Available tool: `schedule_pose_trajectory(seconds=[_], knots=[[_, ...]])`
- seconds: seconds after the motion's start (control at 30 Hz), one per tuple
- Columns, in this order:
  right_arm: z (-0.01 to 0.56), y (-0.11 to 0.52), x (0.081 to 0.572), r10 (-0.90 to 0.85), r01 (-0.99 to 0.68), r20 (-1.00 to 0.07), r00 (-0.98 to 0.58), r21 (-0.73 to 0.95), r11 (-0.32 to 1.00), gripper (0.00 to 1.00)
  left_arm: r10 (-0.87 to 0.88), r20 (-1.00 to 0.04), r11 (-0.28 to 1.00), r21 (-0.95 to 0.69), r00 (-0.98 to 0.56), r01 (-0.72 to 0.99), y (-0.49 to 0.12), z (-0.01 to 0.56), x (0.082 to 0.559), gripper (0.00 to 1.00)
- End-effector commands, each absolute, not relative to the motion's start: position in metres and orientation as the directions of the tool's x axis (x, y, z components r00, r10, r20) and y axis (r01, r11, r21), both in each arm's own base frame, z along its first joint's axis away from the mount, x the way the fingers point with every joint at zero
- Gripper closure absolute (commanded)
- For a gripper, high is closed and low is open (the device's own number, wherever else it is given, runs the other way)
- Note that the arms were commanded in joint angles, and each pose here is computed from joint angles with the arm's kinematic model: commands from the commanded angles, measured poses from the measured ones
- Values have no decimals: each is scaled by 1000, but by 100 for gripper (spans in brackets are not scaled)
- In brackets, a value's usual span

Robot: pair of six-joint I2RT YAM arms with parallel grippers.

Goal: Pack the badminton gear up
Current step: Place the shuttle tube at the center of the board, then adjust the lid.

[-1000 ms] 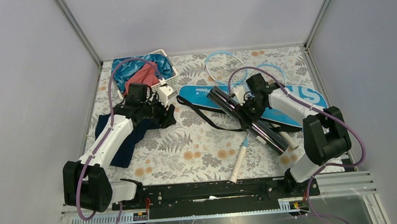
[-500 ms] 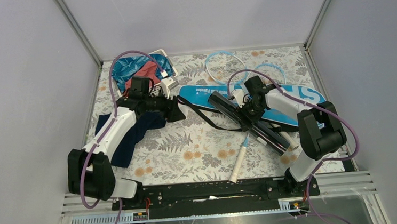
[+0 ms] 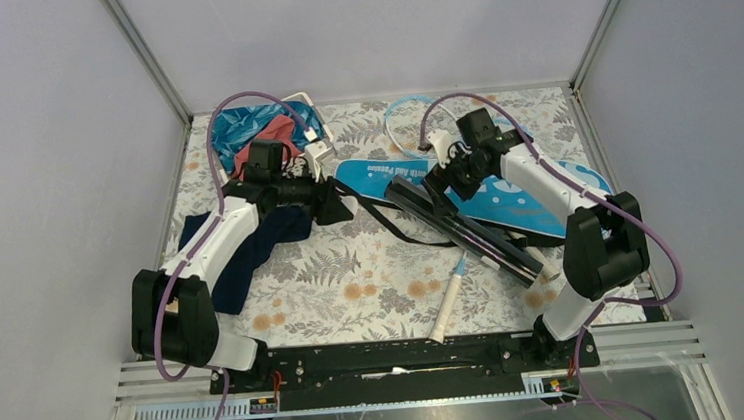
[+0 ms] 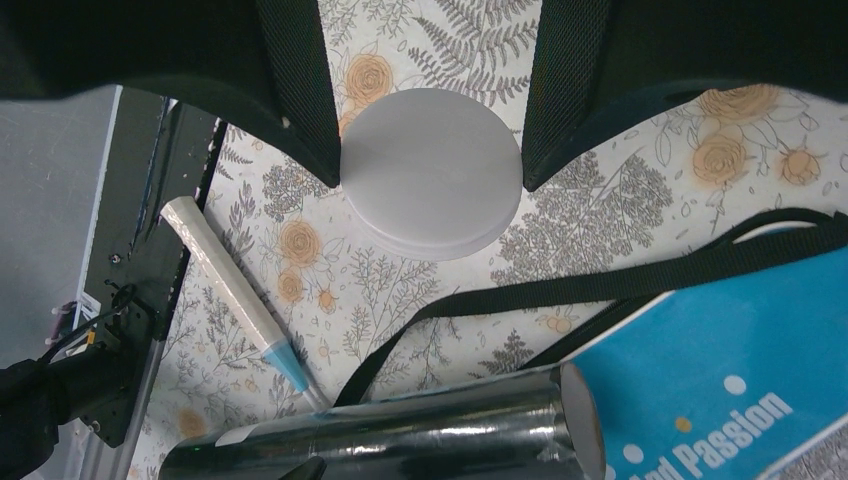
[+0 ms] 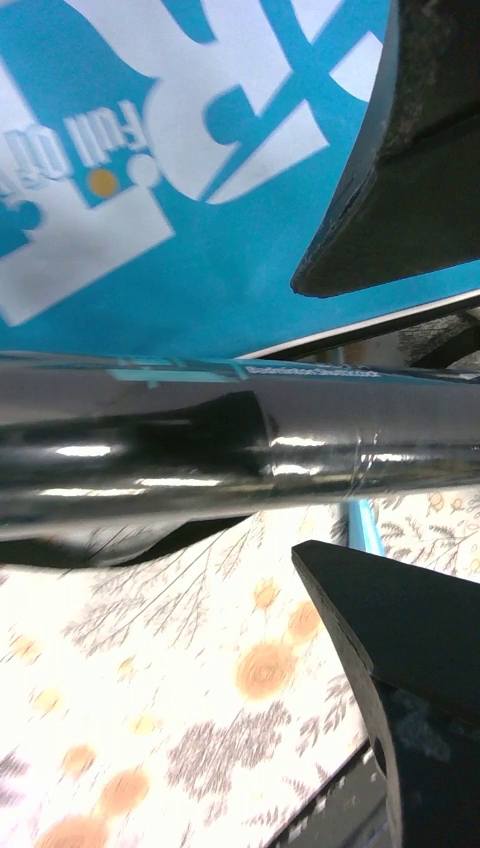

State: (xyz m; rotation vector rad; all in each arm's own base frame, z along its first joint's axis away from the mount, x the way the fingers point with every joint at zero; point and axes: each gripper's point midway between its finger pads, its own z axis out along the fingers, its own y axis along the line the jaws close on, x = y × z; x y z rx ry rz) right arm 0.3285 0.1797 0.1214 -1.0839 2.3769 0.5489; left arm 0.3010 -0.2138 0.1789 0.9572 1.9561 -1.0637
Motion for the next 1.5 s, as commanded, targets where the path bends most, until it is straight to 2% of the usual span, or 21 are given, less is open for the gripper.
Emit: schedule_pose_trajectory(seconds=[0.0,0.13,0.23,0.5,0.7,1.0,1.27,1.47], knots=[[191,230,326,-423,-810,-719,-551,339,479,4,214,-908,330,-281,-362,901,-235,211,316,40],[235,264,330,-247,-823,-804,-542,446,353,7,206,-934,311,-220,-292,924,-248,218,319,39],[258,279,327,-118,-797,-803,-584,540,269,11,168,-952,305,-196,-255,932,-253,229,322,39],[269,296,317,48,-657,-661,-749,750,74,25,104,-978,286,-144,-181,947,-268,251,322,39],[279,298,307,92,-585,-579,-810,808,-73,37,86,-980,274,-149,-179,950,-274,254,318,39],[281,301,299,93,-557,-549,-830,823,-115,46,94,-979,261,-152,-181,953,-283,249,317,39],[277,303,296,80,-543,-537,-840,832,-114,62,94,-980,260,-146,-175,955,-285,249,317,39],[268,305,297,63,-531,-528,-847,842,-94,64,101,-980,262,-138,-169,955,-285,248,317,39]])
